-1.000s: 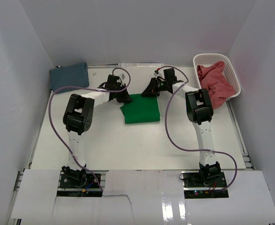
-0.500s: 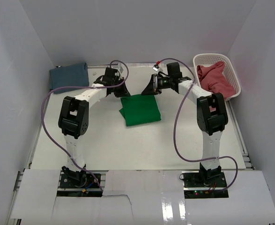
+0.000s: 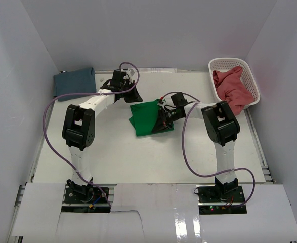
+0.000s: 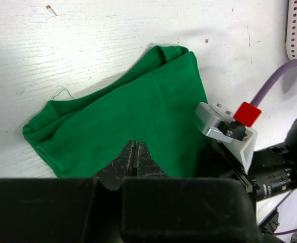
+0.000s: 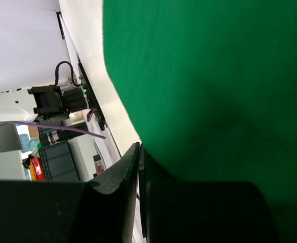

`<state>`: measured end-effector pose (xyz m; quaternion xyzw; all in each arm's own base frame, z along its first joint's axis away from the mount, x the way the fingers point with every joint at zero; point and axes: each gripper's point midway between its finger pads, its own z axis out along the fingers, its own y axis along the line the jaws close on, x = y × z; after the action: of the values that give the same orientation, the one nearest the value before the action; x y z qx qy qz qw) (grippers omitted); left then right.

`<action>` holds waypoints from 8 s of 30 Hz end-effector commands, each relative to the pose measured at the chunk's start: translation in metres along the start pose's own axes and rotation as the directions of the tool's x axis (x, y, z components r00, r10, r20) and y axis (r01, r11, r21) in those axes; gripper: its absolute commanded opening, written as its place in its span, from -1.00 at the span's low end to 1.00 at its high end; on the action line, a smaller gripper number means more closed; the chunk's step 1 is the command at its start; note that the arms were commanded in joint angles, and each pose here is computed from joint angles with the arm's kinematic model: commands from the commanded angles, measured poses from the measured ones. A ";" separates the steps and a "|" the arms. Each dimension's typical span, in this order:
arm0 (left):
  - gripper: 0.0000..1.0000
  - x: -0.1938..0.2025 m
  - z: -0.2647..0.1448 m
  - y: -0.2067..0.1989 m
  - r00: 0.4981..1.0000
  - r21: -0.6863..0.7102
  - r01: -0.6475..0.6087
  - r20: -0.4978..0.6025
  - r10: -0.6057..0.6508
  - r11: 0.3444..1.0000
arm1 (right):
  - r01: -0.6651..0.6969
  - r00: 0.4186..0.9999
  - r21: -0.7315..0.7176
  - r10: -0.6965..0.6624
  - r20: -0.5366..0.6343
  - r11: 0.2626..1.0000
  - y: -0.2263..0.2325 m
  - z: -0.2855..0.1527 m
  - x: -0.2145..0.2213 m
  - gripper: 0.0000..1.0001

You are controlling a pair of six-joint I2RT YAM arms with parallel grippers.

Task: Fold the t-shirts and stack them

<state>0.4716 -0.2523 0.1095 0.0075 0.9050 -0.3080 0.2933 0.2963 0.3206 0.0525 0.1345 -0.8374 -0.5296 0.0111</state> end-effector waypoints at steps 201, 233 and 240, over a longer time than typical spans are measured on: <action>-1.00 -0.274 -0.228 0.377 0.716 -0.325 0.357 0.698 -0.033 0.876 | 0.034 0.978 0.071 -0.048 0.202 0.997 0.100 -0.117 0.058 0.64; -0.97 -0.301 -0.268 0.363 0.652 -0.349 0.331 0.756 0.055 0.877 | 0.030 0.982 0.059 -0.041 0.186 0.998 0.096 -0.106 0.064 0.64; -0.98 -0.293 -0.261 0.374 0.663 -0.344 0.340 0.747 0.036 0.875 | 0.026 0.982 0.059 -0.037 0.185 0.998 0.094 -0.105 0.065 0.64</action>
<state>0.6568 0.2224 0.1424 -0.2752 0.7962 -0.1139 0.5267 0.2314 0.2482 0.1707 0.0907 -0.8523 -0.5097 -0.0741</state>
